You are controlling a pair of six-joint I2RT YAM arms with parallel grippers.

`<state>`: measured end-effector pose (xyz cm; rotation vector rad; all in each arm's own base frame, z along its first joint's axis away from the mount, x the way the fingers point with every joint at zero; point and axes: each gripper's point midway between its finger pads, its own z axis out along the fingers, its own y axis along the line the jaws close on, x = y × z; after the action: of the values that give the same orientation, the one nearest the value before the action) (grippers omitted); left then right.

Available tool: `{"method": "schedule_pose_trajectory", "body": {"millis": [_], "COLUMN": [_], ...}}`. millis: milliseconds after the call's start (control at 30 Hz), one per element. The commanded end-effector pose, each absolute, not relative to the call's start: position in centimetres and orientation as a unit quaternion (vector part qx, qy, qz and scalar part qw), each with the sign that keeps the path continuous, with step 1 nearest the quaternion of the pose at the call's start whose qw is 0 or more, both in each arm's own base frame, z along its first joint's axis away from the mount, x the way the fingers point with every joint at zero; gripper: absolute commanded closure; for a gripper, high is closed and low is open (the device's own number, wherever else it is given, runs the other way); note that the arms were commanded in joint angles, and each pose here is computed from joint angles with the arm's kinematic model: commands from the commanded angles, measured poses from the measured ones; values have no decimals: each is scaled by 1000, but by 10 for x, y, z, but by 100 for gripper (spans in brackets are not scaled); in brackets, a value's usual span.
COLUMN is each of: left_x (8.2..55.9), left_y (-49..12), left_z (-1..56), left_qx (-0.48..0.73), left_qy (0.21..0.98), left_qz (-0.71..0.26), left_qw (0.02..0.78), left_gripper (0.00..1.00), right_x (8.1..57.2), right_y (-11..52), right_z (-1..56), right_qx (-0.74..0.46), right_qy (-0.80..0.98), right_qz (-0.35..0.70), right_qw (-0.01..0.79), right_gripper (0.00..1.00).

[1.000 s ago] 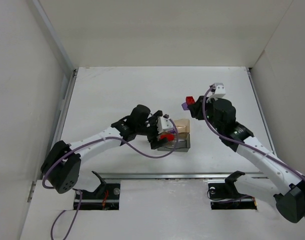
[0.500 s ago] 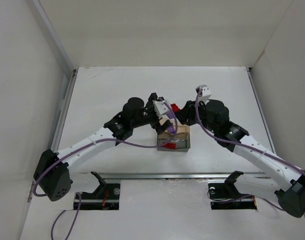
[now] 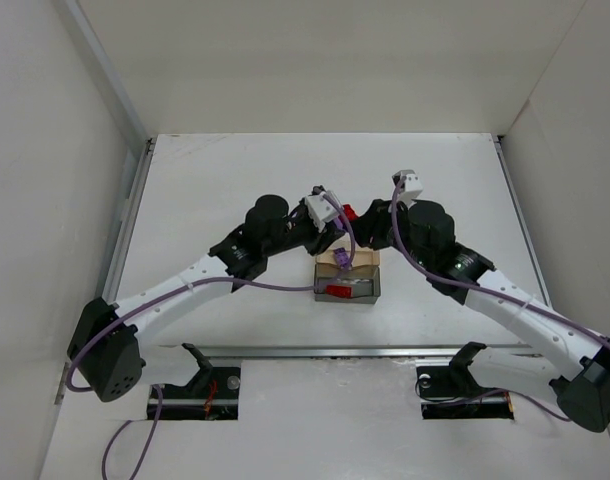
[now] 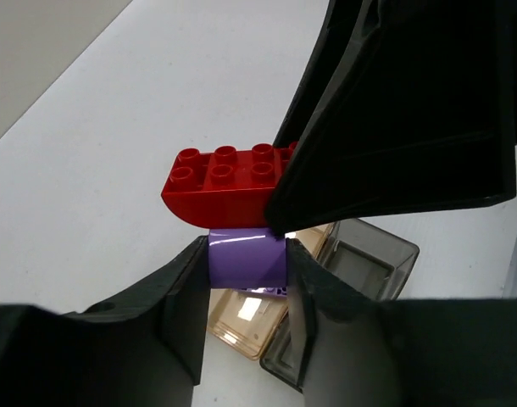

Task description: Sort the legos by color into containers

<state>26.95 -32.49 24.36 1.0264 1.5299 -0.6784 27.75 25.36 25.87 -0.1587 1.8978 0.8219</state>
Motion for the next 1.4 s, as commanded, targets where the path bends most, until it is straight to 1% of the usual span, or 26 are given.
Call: {"method": "schedule_pose_trajectory", "body": {"millis": [0, 33, 67, 133, 200, 267, 333, 367, 433, 467, 533, 633, 667, 767, 800, 867, 900, 933, 967, 1000, 1033, 1067, 1133, 1167, 1267, 1367], "left_x": [279, 278, 279, 284, 283, 282, 271, 264, 262, 261, 265, 259, 253, 248, 255, 266, 277, 282, 288, 292, 300, 302, 308, 309, 314, 314], "left_y": [-328, -327, -327, -319, -314, -302, -295, -289, -279, -272, -261, -254, -256, -252, -245, -236, -227, -221, -218, -214, -203, -201, -195, -195, -197, -200], "left_z": [281, 278, 278, 280, 273, 248, 234, 213, 201, 197, 197, 191, 190, 182, 182, 184, 187, 196, 204, 207, 212, 214, 219, 218, 226, 225], "left_qx": [404, 402, 397, 376, 359, 355, 362, 366, 359, 354, 345, 361, 374, 370, 356, 330, 303, 289, 271, 254, 233, 220, 203, 202, 195, 201], "left_qy": [628, 634, 637, 647, 666, 697, 708, 724, 739, 745, 750, 747, 740, 751, 759, 768, 774, 773, 771, 773, 776, 776, 773, 772, 758, 756], "left_qz": [-298, -300, -300, -288, -286, -286, -286, -280, -262, -252, -231, -227, -237, -237, -214, -188, -159, -145, -135, -126, -103, -101, -89, -90, -92, -94], "left_qw": [594, 589, 589, 597, 588, 554, 536, 514, 506, 506, 515, 510, 507, 493, 502, 516, 533, 546, 560, 567, 577, 582, 594, 596, 616, 616], "left_gripper": [89, 96, 100, 100, 100, 100, 100, 100, 100, 100, 100, 100, 100, 100, 100, 100, 100, 100, 100, 100, 100, 100, 100, 100, 100, 100], "right_x": [281, 282, 281, 282, 284, 288, 295, 297, 305, 303, 302, 297, 296, 299, 298, 289, 283, 268, 248, 237, 225, 208, 198, 201, 210, 210], "right_y": [261, 261, 261, 259, 252, 241, 228, 226, 216, 215, 223, 224, 223, 219, 218, 230, 234, 235, 248, 253, 257, 265, 267, 269, 276, 286], "right_z": [297, 300, 294, 293, 293, 301, 316, 322, 333, 331, 306, 281, 285, 298, 300, 268, 258, 231, 221, 201, 197, 188, 181, 182, 176, 160], "right_qx": [-60, -56, -56, -57, -49, -38, -36, -43, -51, -62, -82, -79, -66, -57, -57, -87, -113, -136, -175, -188, -200, -219, -223, -224, -223, -236], "right_qy": [754, 750, 754, 751, 750, 743, 731, 727, 718, 725, 756, 781, 779, 769, 771, 807, 817, 845, 849, 865, 867, 868, 866, 860, 865, 875], "right_qz": [367, 373, 370, 367, 353, 332, 319, 323, 315, 315, 316, 317, 323, 320, 319, 322, 323, 319, 346, 344, 351, 359, 371, 375, 372, 364], "right_qw": [541, 544, 540, 546, 557, 580, 602, 605, 618, 609, 568, 532, 534, 551, 549, 488, 464, 407, 358, 314, 294, 266, 252, 262, 254, 214], "right_gripper": [100, 100, 100, 100, 100, 100, 100, 100, 100, 100, 100, 100, 100, 100, 100, 100, 100, 100, 100, 96, 94, 94, 93, 93, 93, 90]}}
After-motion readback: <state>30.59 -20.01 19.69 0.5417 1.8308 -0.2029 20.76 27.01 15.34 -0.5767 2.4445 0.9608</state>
